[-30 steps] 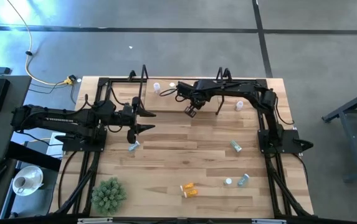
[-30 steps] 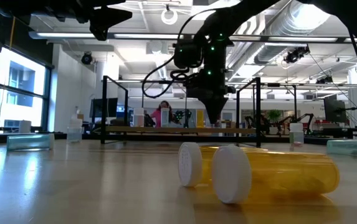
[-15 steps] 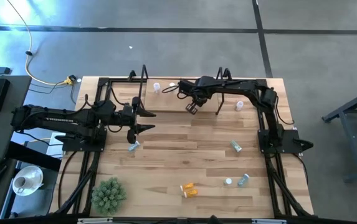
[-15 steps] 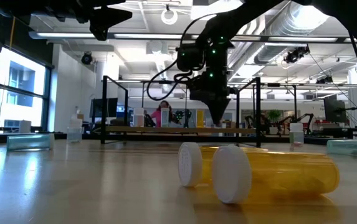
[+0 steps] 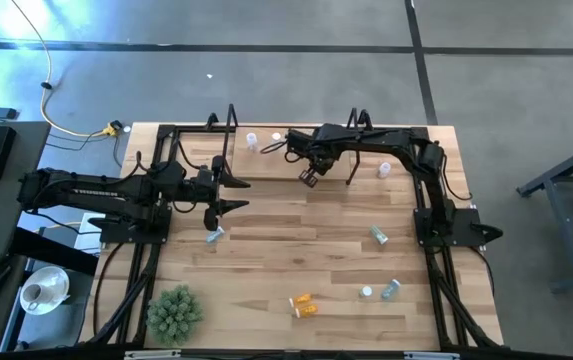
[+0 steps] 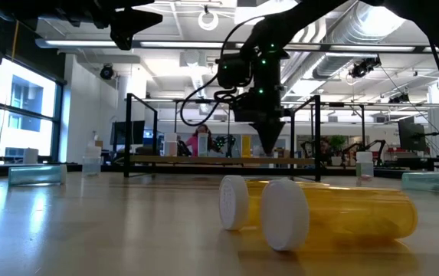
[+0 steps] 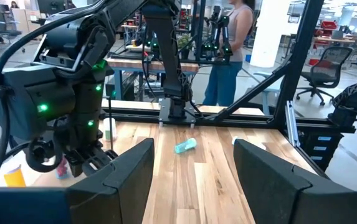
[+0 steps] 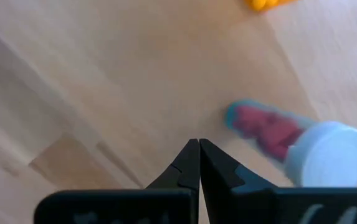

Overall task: Pick and place medicine bottles onto shelf by color
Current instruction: Put the bottom blue pill bottle on the shelf

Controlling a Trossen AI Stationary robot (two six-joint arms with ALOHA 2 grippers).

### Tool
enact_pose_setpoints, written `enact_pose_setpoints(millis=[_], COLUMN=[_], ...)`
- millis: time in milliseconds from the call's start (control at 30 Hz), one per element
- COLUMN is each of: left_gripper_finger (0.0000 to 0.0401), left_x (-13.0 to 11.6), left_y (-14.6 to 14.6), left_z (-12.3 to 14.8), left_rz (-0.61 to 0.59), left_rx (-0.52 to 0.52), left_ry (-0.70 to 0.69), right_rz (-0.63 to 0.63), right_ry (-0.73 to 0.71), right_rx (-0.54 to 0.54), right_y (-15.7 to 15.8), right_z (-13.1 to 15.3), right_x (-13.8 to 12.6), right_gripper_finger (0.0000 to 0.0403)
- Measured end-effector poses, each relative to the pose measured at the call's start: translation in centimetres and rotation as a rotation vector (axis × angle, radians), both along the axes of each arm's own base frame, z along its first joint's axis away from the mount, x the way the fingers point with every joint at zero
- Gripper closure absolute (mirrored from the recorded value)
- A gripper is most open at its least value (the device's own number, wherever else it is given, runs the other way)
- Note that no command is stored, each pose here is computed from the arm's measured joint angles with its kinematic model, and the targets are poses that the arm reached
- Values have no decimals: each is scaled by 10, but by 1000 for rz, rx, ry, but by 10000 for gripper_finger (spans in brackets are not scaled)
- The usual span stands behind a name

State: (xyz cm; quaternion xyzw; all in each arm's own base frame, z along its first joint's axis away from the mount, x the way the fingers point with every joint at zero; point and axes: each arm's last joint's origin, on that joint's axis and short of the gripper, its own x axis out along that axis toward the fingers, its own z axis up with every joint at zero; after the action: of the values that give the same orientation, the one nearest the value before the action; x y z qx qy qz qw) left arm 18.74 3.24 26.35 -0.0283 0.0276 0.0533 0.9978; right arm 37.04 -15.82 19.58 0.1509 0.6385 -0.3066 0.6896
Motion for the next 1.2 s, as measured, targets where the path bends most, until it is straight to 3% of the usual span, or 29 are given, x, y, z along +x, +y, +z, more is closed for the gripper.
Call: enact_pose_setpoints(millis=[1200], left_gripper_finger=[192], left_x=[0], left_y=[0], left_z=[0], left_rz=[0], left_rx=[0], left_ry=[0], right_rz=[-98], right_ry=[17], right_rx=[-63], right_y=[-29], right_z=[0], right_x=[-13], right_gripper_finger=[403])
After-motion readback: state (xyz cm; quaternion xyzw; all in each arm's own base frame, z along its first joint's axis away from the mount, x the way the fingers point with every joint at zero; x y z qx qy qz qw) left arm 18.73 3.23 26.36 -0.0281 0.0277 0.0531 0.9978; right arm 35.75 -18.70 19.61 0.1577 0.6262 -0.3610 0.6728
